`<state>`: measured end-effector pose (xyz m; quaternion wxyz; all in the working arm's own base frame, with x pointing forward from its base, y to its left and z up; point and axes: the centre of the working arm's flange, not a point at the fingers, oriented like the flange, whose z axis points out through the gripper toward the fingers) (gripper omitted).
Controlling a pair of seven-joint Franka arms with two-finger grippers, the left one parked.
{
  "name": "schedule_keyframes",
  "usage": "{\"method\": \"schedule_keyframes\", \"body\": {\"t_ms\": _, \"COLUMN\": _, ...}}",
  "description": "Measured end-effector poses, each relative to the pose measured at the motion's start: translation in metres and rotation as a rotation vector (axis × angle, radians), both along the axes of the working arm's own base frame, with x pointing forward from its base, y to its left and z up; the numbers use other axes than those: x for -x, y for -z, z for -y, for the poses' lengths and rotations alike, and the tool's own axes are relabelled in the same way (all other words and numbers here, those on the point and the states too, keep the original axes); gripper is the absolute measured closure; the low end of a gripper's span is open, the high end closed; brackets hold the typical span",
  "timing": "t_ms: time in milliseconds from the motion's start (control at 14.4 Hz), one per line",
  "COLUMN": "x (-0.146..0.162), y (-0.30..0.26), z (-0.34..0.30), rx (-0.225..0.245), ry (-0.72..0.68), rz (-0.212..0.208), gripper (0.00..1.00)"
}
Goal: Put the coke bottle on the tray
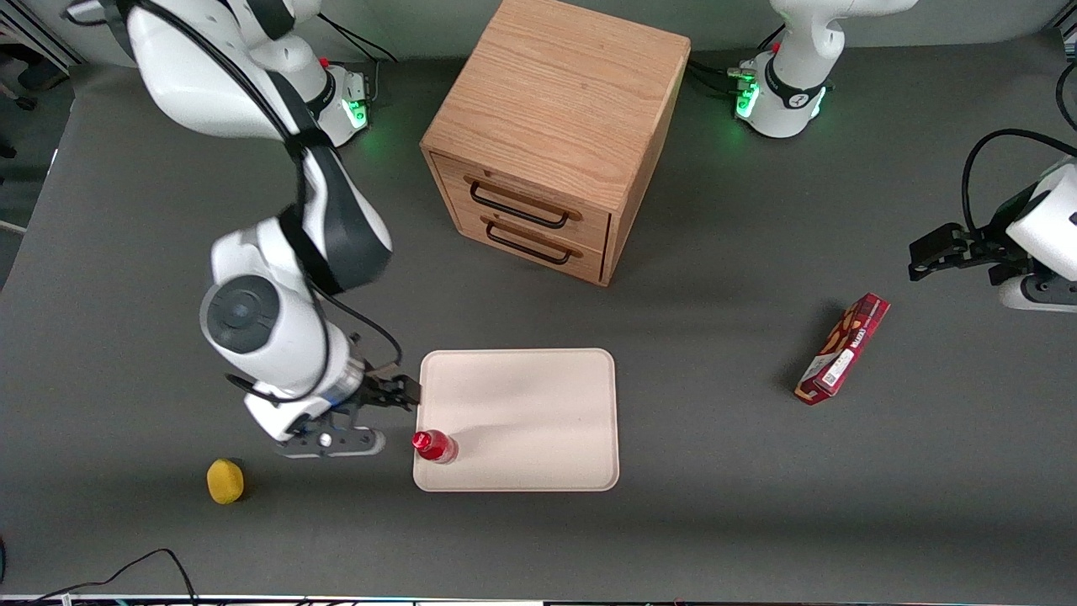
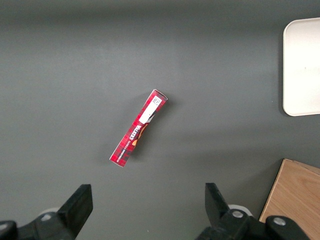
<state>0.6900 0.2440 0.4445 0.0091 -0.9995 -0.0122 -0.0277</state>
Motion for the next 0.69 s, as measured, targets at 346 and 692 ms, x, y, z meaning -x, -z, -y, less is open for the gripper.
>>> {"method": "schedule_keyframes", "body": {"t_ms": 346, "x": 0.069, "y": -0.062, "z": 0.11, "rx": -0.012, "ry": 0.002, "rz": -0.045, "gripper": 0.0}}
{"method": "schedule_keyframes", "body": {"t_ms": 692, "x": 0.15, "y": -0.109, "z": 0.204, "rx": -0.012, "ry": 0.106, "rz": -0.05, "gripper": 0.0}}
